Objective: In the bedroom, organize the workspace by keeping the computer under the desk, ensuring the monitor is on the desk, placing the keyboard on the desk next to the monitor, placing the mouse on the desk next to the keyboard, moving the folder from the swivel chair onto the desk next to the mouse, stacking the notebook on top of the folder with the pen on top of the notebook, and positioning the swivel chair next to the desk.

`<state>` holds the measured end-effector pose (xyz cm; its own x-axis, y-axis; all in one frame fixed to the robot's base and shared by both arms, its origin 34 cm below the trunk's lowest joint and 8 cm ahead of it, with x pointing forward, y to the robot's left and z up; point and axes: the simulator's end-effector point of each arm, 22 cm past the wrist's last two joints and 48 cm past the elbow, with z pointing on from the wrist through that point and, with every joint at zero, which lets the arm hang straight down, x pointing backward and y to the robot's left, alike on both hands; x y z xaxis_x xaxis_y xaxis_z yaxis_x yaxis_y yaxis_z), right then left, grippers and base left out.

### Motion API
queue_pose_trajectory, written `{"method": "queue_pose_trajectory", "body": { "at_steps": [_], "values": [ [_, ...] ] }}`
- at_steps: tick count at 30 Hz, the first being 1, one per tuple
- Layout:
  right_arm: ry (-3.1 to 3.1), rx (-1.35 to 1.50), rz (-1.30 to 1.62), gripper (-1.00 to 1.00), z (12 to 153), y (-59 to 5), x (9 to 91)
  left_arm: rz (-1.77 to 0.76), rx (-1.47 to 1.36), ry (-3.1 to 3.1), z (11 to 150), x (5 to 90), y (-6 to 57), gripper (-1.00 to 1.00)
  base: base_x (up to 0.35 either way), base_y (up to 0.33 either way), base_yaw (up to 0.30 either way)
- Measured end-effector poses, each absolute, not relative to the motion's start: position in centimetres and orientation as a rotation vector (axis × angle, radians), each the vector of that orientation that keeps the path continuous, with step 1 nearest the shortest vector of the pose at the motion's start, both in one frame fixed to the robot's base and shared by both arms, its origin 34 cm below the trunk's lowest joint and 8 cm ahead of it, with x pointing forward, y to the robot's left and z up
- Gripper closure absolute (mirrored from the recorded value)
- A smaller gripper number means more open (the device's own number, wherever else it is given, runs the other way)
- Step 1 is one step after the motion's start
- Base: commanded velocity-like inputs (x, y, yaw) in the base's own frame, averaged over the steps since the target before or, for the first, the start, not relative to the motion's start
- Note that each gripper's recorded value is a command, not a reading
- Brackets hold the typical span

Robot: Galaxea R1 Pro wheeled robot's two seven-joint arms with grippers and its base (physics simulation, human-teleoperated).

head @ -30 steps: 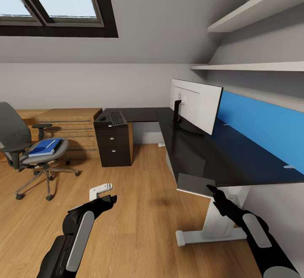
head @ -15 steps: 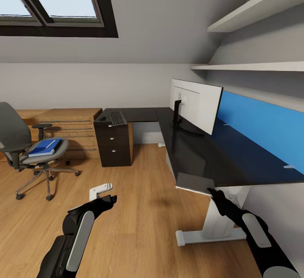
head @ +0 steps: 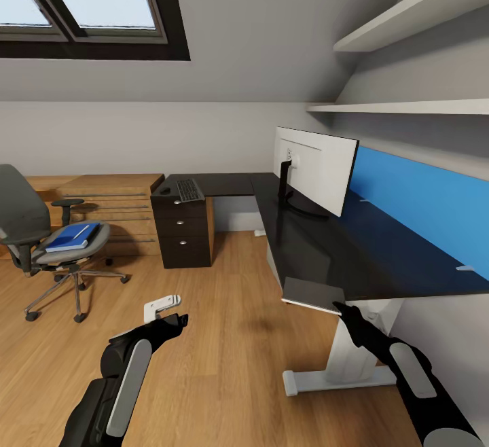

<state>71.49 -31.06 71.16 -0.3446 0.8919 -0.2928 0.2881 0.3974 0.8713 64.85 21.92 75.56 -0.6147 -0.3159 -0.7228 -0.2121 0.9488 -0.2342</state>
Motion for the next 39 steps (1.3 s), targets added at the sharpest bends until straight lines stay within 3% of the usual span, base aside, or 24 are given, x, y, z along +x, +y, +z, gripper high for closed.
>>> {"method": "queue_pose_trajectory", "body": {
  "at_steps": [27, 39],
  "values": [
    [1.71, 0.884, 1.071, 1.0, 80.6, -29.4, 73.2, -0.161, -0.371, 2.258, 79.9, 65.3, 21.7, -1.0, 0.0, 0.0, 0.006],
    [1.745, 0.648, 1.061, 1.0, 81.9, -19.7, 73.6, -0.159, -0.366, 2.256, 80.0, 65.3, 21.7, -1.0, 0.057, 0.046, 0.253]
  ]
}}
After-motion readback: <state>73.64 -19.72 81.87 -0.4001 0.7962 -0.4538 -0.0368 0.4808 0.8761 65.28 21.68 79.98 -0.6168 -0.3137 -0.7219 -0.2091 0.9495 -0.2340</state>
